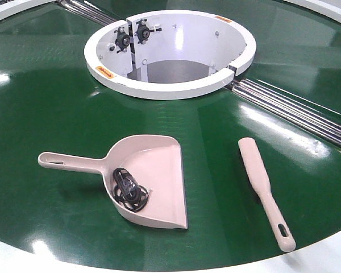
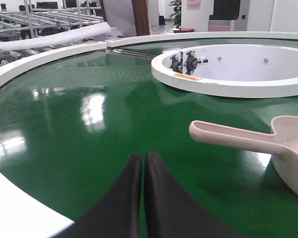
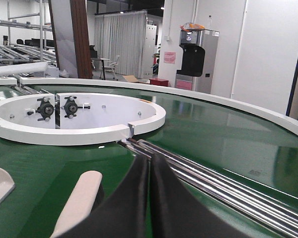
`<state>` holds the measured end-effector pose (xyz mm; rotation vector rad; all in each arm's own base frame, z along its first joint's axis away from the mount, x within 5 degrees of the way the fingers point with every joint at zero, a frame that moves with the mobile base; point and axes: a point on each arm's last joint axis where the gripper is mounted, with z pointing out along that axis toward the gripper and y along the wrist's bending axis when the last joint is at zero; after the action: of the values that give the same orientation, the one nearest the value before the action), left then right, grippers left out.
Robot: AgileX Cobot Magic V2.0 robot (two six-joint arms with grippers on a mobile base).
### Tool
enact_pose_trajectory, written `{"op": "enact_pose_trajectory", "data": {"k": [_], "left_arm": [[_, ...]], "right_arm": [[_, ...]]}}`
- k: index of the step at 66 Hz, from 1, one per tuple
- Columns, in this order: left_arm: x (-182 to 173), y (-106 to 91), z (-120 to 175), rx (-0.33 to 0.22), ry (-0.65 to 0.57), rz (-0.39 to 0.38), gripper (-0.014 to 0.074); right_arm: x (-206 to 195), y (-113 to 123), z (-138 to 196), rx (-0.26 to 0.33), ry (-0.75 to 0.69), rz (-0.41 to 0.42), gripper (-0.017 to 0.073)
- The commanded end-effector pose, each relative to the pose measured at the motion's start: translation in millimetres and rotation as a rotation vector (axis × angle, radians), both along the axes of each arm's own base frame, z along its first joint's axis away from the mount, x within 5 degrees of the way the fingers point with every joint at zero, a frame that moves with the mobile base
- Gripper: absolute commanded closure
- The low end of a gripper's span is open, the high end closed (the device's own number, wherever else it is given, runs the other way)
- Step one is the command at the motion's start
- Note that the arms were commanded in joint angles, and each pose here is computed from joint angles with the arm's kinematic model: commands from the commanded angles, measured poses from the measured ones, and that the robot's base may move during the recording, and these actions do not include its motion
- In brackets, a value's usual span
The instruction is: Clean and inspect green conveyor with broom and dustpan
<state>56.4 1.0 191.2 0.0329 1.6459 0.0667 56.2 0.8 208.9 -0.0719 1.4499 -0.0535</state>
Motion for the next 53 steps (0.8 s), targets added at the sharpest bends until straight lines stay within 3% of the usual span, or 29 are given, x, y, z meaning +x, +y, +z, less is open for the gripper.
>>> {"op": "enact_pose_trajectory", "data": {"k": [1,53], "left_arm": [[-0.1,0.7,1.2,-0.011,-0.069,0.010,0.0600],[-0.1,0.7,1.2,-0.011,-0.069,0.010,0.0600]], "right_arm": [[-0.8,-0.9,0.2,-0.002,-0.057,-0.012,0.0562],[-0.8,-0.9,0.2,-0.003,-0.057,-0.013,0.0562]]}}
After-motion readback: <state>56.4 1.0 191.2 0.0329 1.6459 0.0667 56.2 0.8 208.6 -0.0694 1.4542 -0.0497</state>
